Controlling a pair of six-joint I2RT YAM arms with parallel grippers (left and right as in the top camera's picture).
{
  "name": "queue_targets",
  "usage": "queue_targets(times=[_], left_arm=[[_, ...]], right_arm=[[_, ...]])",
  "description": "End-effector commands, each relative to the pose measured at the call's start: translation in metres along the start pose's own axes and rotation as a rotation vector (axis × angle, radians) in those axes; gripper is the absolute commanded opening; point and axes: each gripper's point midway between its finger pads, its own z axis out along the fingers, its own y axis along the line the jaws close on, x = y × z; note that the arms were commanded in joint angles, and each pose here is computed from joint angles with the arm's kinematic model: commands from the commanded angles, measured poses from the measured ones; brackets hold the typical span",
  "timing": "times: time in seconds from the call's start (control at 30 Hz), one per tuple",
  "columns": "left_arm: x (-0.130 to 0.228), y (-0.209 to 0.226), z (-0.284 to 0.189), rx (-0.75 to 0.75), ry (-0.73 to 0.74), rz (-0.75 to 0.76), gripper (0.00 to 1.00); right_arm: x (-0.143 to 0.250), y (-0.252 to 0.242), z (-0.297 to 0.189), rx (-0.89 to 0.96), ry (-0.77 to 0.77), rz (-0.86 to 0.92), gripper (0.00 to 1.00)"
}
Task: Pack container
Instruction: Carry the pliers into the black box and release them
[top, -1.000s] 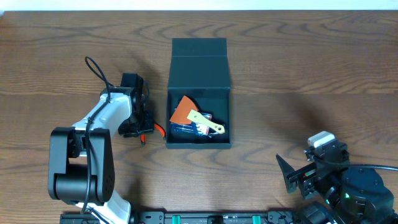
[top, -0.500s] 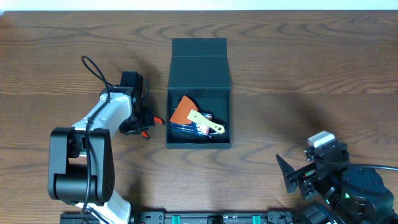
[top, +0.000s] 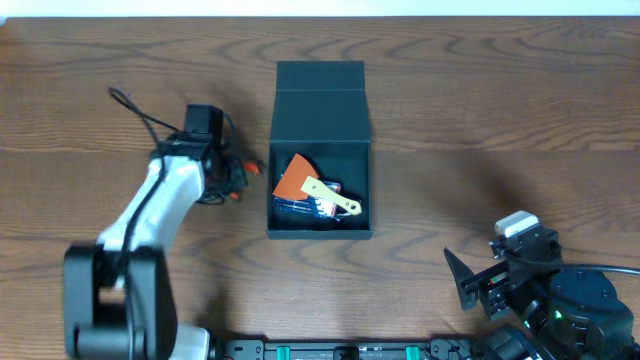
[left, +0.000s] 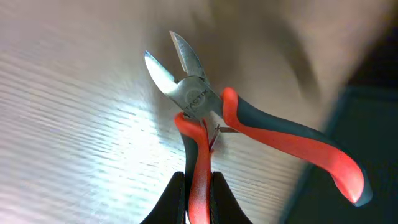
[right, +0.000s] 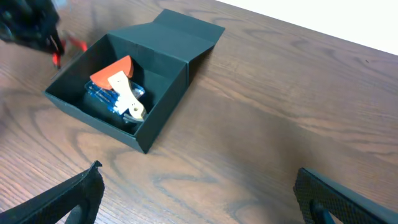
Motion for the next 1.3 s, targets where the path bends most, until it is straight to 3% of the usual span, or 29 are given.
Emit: queue_targets(times=[0.0,0.2,0.37,0.7,1.27], left_arm=[[-0.023,-0.003,-0.041,0.034,-0.150,-0.060,0.06],[-0.032,-0.020,-0.102,0.158,-0.308,-0.202,0.06],[-0.014,-0.061,-0.116,0.254,-0.295,-0.227,0.06],[0.050,-0.161,-0.088,0.377,-0.099,-0.363,0.06],[0.093,-0.164,-0.022,0.223,0.154,-0.615,0.06]], right_arm=[[-0.001,-0.004,-0.001,0.018,-0.007,0.018,0.99],[-0.001,-0.004,-0.001,0.019,-0.007,0.018,0.99],[-0.001,-0.004,-0.001,0.019,-0.007,0.018,0.99],[-0.001,-0.004,-0.001,0.018,-0.007,0.018,0.99],[-0.001,-0.004,-0.001,0.019,-0.007,0.018,0.99]])
